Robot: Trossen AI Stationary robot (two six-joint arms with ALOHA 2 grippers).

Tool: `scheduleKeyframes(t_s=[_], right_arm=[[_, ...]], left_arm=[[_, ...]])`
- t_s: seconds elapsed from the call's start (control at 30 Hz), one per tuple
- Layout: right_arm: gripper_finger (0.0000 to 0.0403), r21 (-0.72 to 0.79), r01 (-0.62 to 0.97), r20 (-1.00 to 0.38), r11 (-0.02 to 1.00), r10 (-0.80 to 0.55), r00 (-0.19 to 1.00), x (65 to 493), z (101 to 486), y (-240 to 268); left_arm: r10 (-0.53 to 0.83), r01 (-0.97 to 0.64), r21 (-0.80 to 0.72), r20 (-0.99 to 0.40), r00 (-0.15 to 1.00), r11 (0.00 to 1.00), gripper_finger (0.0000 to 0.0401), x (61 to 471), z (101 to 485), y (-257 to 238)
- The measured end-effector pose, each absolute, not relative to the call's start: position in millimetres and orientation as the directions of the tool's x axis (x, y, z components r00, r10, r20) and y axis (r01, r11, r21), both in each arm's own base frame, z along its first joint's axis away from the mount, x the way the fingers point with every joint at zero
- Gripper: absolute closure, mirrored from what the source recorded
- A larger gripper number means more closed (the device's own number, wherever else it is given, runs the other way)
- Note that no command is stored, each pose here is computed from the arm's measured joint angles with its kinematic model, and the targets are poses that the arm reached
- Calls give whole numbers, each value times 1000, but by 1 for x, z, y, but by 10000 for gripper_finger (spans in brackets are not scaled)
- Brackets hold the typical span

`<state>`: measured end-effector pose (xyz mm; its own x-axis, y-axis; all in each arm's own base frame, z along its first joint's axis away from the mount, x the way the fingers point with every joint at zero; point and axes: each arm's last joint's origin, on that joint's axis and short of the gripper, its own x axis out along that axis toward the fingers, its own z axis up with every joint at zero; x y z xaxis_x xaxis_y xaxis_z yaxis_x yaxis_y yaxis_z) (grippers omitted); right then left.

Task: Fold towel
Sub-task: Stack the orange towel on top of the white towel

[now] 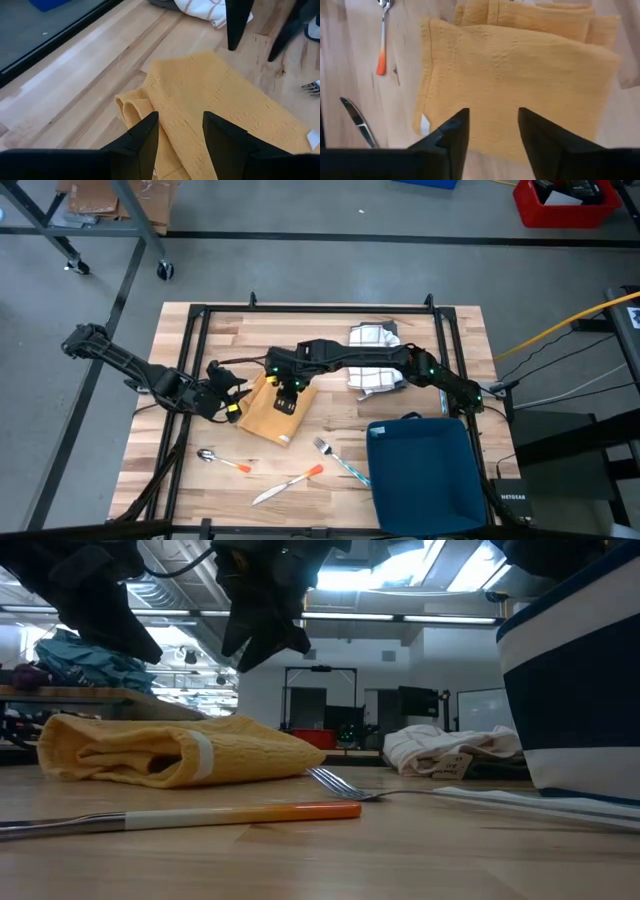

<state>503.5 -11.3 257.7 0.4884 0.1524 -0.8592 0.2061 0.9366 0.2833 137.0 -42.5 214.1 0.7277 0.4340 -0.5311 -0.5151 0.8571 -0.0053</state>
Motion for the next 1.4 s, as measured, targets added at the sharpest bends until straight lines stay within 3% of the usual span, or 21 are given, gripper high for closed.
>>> scheduleKeyframes(t_s=[0.13, 0.37, 0.77, 0.93, 1.2, 1.4], right_arm=[[204, 365, 361, -854, 858, 154, 497, 505, 258, -8], [199, 495, 564, -825, 661, 154, 544, 510, 260, -1], [198, 533, 609, -763, 587, 24, 646, 519, 267, 19], [198, 593, 655, -732, 469, -26, 681, 522, 269, 31], [198, 658, 709, -717, 253, -77, 693, 520, 270, 59], [198, 688, 711, -702, 147, -115, 703, 517, 271, 82]], left_arm=[[434, -515, -5, -531, 728, 857, 256, 137, 214, -43], [430, -510, 7, -547, 718, 860, 256, 136, 213, -42], [422, -437, 132, -603, 677, 890, 256, 131, 207, -41], [404, -405, 147, -614, 678, 902, 256, 131, 207, -41], [261, -322, 44, -693, 673, 946, 256, 130, 205, -45], [167, -265, -18, -733, 660, 964, 256, 130, 204, -48]])
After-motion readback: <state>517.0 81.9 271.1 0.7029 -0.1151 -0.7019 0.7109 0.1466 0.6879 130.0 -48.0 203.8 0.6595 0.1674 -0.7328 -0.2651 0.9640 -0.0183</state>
